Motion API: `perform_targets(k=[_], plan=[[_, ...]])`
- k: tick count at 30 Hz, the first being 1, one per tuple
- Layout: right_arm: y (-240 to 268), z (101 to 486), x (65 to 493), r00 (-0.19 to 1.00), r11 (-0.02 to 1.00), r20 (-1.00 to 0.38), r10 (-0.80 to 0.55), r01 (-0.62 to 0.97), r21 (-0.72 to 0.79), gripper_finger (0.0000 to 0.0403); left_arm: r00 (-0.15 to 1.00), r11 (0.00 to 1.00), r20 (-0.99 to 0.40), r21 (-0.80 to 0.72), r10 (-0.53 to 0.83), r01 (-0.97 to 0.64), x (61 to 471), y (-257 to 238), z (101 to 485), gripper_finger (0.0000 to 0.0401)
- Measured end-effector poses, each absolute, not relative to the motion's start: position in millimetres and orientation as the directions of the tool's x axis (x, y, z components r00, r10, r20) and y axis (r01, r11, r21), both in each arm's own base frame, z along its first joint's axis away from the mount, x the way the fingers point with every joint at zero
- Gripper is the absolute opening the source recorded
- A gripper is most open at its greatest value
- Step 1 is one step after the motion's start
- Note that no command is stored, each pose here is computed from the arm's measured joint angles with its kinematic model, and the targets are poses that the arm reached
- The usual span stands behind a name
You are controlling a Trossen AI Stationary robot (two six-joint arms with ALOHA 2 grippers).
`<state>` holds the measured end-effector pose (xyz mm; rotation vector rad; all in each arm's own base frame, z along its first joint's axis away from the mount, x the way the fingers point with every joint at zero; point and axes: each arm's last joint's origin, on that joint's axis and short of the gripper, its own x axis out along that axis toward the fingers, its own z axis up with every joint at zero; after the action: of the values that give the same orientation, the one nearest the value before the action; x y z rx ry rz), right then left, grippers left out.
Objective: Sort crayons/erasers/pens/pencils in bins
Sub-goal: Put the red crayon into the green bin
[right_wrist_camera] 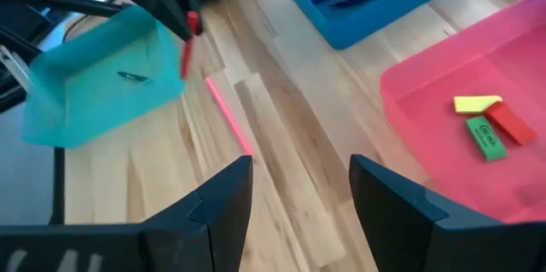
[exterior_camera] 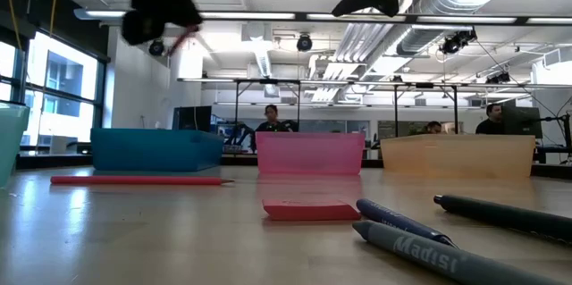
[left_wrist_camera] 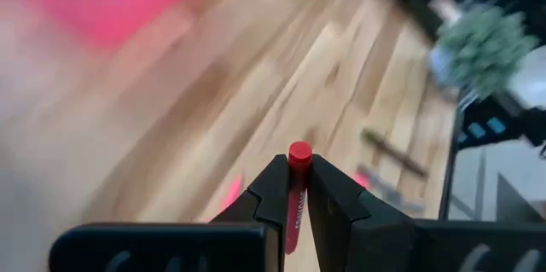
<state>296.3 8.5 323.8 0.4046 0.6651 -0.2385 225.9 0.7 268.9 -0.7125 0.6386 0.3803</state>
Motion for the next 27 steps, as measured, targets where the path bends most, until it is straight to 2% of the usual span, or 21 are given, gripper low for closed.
perform_targets(k=[12, 20, 27], plan=[[-0.8, 323.4, 296.1, 0.758, 0.908, -0.643, -0.111, 0.340, 0.245, 0.0188, 0.563, 0.547, -0.825, -0.490, -0.039, -0.679, 184.0, -56.0, 260.0, 0.0021], [-1.6, 323.1, 295.9, 0.754, 0.915, -0.647, -0.113, 0.333, 0.229, 0.0188, 0.386, 0.465, -0.918, -0.380, -0.086, -0.800, 160.5, -89.0, 247.0, 0.0021], [-1.6, 323.0, 295.8, 0.753, 0.917, -0.648, -0.112, 0.329, 0.224, 0.0188, 0.243, 0.441, -0.963, -0.268, -0.114, -0.857, 157.7, -110.4, 230.8, 0.0021]])
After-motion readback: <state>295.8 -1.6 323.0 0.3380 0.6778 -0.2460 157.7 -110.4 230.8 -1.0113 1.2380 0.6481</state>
